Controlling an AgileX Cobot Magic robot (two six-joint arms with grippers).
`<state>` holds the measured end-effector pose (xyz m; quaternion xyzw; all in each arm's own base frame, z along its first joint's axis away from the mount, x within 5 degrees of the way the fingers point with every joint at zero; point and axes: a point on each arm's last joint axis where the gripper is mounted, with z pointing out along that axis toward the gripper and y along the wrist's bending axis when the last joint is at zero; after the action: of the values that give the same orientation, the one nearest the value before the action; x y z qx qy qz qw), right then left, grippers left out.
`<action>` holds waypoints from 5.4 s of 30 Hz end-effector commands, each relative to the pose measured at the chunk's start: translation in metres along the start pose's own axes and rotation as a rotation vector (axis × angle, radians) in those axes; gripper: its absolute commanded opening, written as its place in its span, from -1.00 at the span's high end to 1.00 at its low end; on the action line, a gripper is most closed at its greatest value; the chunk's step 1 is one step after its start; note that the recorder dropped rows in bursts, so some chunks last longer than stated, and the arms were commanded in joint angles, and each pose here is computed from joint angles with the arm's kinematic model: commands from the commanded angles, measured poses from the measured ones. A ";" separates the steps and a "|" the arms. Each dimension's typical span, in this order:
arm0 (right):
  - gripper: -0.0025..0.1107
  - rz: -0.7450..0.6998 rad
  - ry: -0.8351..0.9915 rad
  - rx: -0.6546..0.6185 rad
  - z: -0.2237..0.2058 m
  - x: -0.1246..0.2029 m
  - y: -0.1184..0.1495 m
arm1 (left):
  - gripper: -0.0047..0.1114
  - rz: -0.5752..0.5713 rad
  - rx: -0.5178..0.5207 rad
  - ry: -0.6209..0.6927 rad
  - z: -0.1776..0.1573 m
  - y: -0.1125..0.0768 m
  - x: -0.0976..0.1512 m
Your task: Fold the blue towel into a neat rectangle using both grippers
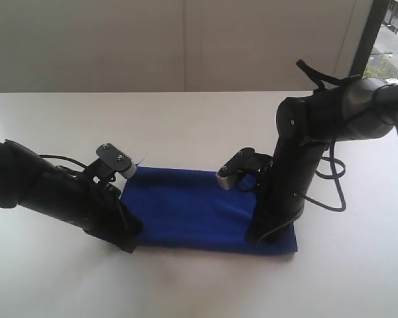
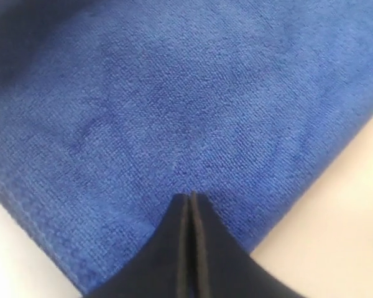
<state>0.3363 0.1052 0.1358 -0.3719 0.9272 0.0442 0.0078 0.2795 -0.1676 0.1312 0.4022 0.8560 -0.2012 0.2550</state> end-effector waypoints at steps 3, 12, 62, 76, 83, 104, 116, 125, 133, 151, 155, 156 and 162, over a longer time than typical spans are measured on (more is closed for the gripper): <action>0.96 -0.035 0.116 -0.007 0.002 0.013 0.001 | 0.92 0.061 0.071 0.018 -0.015 -0.012 0.000; 0.96 -0.010 -0.225 0.177 -0.073 0.004 0.004 | 0.92 0.144 -0.038 -0.186 -0.065 -0.014 -0.048; 0.96 0.095 -0.299 0.263 0.005 -0.015 -0.049 | 0.92 0.216 -0.118 -0.175 -0.008 0.032 -0.089; 0.96 0.094 -0.301 0.264 0.005 -0.015 -0.049 | 0.92 0.177 -0.191 -0.078 0.031 0.052 -0.064; 0.96 0.094 -0.303 0.265 0.005 -0.015 -0.049 | 0.92 0.201 -0.283 -0.080 0.029 0.060 -0.065; 0.96 0.122 -0.441 0.354 -0.064 -0.013 -0.051 | 0.92 0.214 0.024 -0.170 -0.010 0.019 -0.087; 0.96 0.160 -0.334 0.298 -0.025 -0.010 -0.062 | 0.92 0.127 0.166 -0.063 0.027 0.018 -0.062; 0.96 0.154 -0.410 0.338 -0.029 -0.016 -0.066 | 0.92 0.102 0.222 -0.054 0.026 0.013 -0.061; 0.96 0.190 -0.260 0.248 -0.026 -0.004 -0.058 | 0.92 -0.002 0.313 0.041 0.041 0.010 -0.045; 0.96 0.229 -0.332 0.076 -0.036 -0.008 -0.040 | 0.92 0.152 0.018 -0.168 -0.079 -0.006 -0.103; 0.96 0.239 -0.319 0.078 -0.018 -0.011 -0.045 | 0.92 0.156 -0.059 -0.034 -0.102 -0.008 -0.093; 0.96 0.240 -0.322 0.083 -0.015 -0.012 -0.047 | 0.92 0.155 -0.075 -0.015 -0.107 -0.008 -0.092; 0.96 0.242 -0.346 0.121 -0.002 -0.016 -0.054 | 0.92 0.154 -0.126 -0.012 -0.126 -0.012 -0.092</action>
<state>0.3814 0.0799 0.1393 -0.2401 0.9532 0.0601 0.1735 0.2925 -0.1628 0.2780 0.4538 0.8292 -0.1298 0.2994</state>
